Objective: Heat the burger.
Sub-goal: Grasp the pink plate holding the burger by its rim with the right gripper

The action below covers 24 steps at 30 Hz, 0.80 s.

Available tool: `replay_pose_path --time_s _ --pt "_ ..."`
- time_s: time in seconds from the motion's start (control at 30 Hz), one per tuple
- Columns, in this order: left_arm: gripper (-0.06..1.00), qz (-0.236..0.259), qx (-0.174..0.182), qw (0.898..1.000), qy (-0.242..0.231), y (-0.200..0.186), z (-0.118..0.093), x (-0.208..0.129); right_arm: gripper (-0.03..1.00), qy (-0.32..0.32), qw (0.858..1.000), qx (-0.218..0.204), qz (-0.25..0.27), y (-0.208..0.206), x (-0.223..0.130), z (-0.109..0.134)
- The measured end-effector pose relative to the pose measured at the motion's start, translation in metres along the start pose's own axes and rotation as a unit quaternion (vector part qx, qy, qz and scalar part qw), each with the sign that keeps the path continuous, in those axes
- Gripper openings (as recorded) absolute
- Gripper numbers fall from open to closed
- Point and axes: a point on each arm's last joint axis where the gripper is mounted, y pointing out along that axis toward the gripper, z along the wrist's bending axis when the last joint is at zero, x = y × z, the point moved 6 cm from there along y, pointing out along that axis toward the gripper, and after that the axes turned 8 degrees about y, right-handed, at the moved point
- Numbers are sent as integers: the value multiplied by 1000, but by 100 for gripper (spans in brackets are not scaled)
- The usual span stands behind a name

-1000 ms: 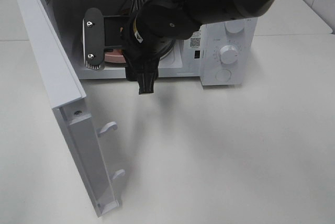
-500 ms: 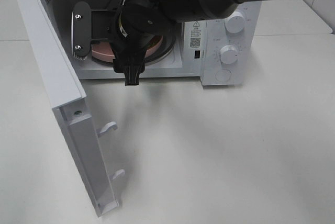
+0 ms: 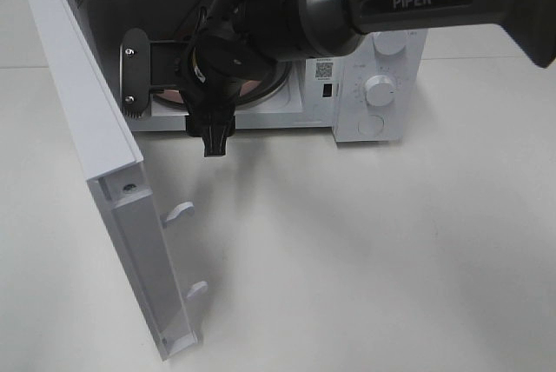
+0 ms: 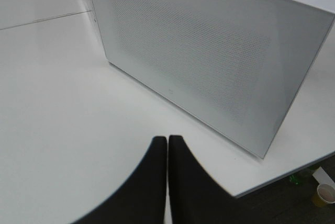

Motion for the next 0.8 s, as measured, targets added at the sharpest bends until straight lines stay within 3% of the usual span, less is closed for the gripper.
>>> replay_pose_path --time_s 0.47,0.8 --pt "0 0 0 1000 0 0 0 0 68 29 1000 -7 -4 16 -17 -12" --pt "0 0 0 1000 0 0 0 0 68 28 999 -6 -22 26 -13 -7"
